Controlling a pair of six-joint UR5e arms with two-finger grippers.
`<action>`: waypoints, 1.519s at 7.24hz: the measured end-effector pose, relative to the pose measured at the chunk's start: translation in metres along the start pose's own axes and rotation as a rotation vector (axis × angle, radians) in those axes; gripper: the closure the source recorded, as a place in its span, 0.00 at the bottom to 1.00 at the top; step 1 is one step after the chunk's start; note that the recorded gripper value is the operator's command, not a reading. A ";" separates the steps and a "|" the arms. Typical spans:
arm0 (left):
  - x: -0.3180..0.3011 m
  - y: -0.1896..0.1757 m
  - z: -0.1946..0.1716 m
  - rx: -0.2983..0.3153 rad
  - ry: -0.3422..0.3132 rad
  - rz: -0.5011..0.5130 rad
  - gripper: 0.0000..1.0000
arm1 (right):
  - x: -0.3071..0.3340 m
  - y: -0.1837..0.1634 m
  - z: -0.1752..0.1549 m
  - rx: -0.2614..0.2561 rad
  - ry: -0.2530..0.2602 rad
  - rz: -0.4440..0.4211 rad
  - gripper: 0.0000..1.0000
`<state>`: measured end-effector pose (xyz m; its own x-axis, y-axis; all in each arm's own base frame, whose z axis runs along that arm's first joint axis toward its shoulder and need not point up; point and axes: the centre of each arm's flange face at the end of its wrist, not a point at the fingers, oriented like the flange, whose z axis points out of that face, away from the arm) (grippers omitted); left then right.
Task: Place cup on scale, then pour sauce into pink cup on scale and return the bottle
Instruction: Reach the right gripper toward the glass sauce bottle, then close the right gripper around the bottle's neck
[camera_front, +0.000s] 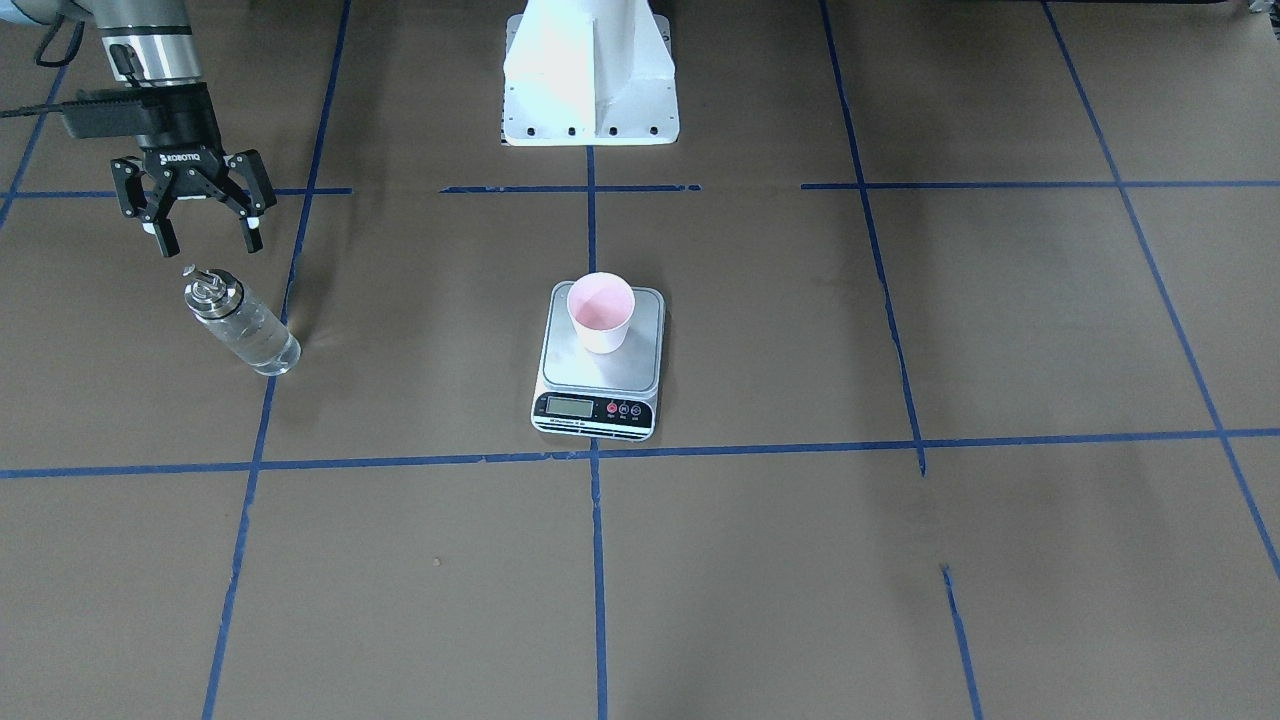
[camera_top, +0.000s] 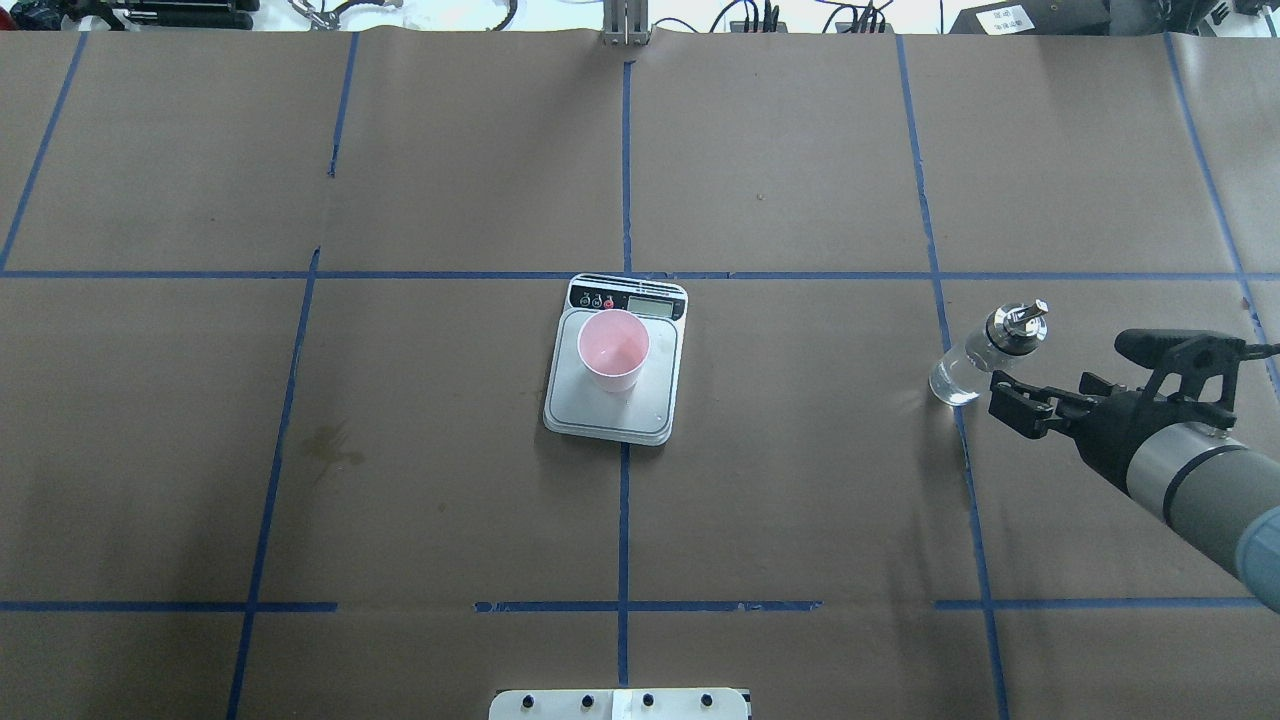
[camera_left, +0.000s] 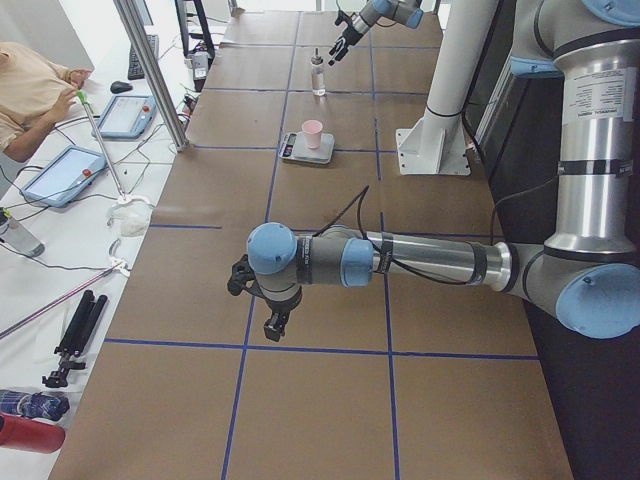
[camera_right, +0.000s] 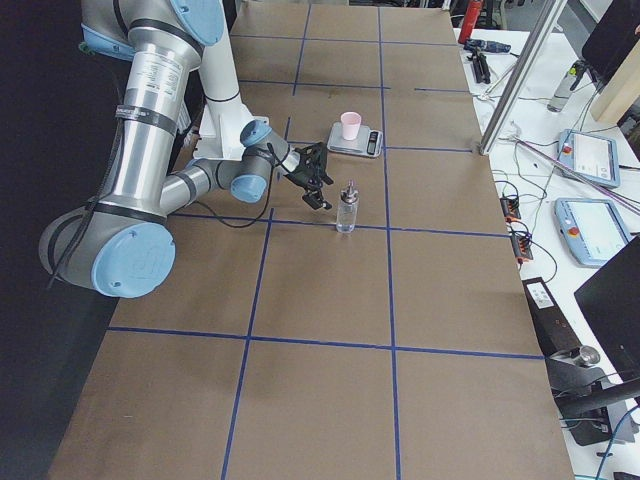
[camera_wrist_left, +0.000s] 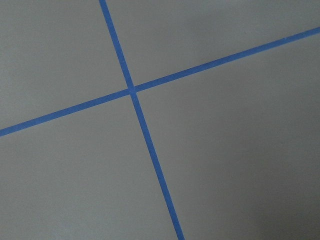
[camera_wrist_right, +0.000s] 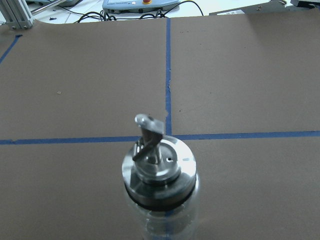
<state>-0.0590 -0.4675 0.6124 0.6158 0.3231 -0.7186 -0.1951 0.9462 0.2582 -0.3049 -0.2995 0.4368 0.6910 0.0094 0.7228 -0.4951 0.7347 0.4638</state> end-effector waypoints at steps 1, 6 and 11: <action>0.001 0.000 -0.001 0.002 0.001 0.002 0.00 | -0.003 0.012 0.016 0.030 0.002 -0.009 0.00; 0.004 -0.002 -0.004 0.008 -0.001 0.009 0.00 | -0.016 0.026 0.054 0.147 0.027 -0.025 0.00; 0.010 -0.005 -0.009 0.019 -0.005 0.021 0.00 | -0.019 0.025 0.071 0.239 0.063 -0.037 0.00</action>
<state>-0.0589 -0.4687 0.5976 0.6157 0.3427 -0.7096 -0.1938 0.9387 0.2851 -0.3681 -0.3294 0.4715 0.7385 0.0329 0.6735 -0.5742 0.5543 0.6025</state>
